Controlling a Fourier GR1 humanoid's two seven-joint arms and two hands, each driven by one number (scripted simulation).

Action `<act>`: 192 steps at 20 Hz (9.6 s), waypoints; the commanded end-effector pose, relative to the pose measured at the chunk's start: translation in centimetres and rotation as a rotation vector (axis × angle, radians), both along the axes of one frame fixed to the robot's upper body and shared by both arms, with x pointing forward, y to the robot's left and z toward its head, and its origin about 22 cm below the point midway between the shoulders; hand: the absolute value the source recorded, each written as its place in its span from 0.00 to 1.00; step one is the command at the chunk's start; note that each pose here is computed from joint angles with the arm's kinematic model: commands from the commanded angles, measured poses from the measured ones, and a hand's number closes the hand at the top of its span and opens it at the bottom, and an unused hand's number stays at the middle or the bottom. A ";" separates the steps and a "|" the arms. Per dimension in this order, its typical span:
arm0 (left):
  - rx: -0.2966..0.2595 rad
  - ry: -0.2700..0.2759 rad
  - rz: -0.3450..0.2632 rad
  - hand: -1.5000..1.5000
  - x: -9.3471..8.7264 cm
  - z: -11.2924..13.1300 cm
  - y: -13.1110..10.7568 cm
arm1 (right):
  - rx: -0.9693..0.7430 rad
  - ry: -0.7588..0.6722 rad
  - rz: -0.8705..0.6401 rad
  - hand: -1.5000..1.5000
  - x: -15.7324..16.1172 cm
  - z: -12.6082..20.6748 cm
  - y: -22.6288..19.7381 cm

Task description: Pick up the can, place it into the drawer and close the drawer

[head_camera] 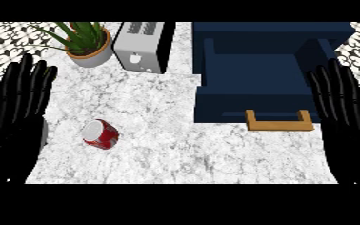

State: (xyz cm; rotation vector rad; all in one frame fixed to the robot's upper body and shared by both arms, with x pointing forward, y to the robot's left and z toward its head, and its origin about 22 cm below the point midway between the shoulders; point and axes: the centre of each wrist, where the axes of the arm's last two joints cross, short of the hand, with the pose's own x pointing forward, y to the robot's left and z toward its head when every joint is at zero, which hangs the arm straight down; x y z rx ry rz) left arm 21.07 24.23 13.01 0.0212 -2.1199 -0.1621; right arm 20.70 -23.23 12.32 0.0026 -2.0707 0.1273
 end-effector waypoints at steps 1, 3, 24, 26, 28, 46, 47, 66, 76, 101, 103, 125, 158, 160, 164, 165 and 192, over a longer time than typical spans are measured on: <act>-0.034 -0.014 0.006 0.00 -1.3 0.0 0.1 | -0.006 -0.048 -0.015 0.00 0.9 0.4 1.0; -0.040 -0.036 0.011 0.00 -2.1 -1.1 -2.8 | -0.016 -0.059 -0.042 0.00 0.3 1.2 -0.9; -0.079 0.416 0.240 0.00 -4.1 0.7 -3.4 | 0.006 0.265 -0.174 0.00 -3.7 -4.7 -5.3; -0.049 0.422 0.247 0.00 -3.7 -1.6 -1.9 | 0.005 0.285 -0.179 0.00 -3.0 -4.1 -4.1; -0.092 0.452 0.274 0.00 -3.6 -1.4 0.0 | 0.012 0.264 -0.194 0.00 -2.5 -3.4 -4.0; -0.073 0.457 0.299 0.00 -0.2 -8.8 1.0 | -0.010 0.282 -0.200 0.00 -2.7 -4.6 -5.9; -0.090 0.468 0.283 0.00 -0.4 -9.2 0.6 | -0.008 0.281 -0.197 0.00 -4.6 -5.8 -7.9; -0.070 0.534 0.363 0.00 -1.4 -16.5 4.0 | 0.006 0.283 -0.203 0.00 -4.2 -3.5 -7.8; -0.053 0.544 0.372 0.00 -2.2 -19.3 6.6 | -0.001 0.263 -0.187 0.00 -4.0 -5.3 -5.0; -0.088 0.591 0.366 0.00 1.2 -23.7 7.7 | -0.016 0.243 -0.188 0.00 -5.1 -3.1 -5.8; -0.089 0.581 0.391 0.00 -0.2 -24.8 8.0 | -0.025 0.267 -0.196 0.00 -5.9 -2.8 -5.6; -0.120 0.535 0.283 1.00 5.4 -24.5 3.6 | 0.027 0.252 -0.204 0.00 -5.1 -2.8 -7.3; -0.094 0.349 0.036 1.00 10.9 -8.5 -6.3 | 0.027 0.235 -0.217 0.00 -7.4 -3.4 -7.4; -0.090 0.340 0.038 1.00 12.2 -6.4 -6.1 | 0.037 0.229 -0.219 0.00 -6.9 -3.5 -9.5; -0.078 0.357 -0.008 1.00 11.7 -2.9 -9.7 | 0.023 0.229 -0.211 0.00 -7.2 -3.2 -6.9; -0.084 0.367 -0.012 1.00 13.0 -2.4 -11.5 | 0.023 0.219 -0.206 0.00 -8.8 -2.7 -6.9; 0.025 0.331 -0.001 1.00 19.6 11.3 -25.0 | 0.024 0.221 -0.201 0.00 -6.0 -3.6 -7.2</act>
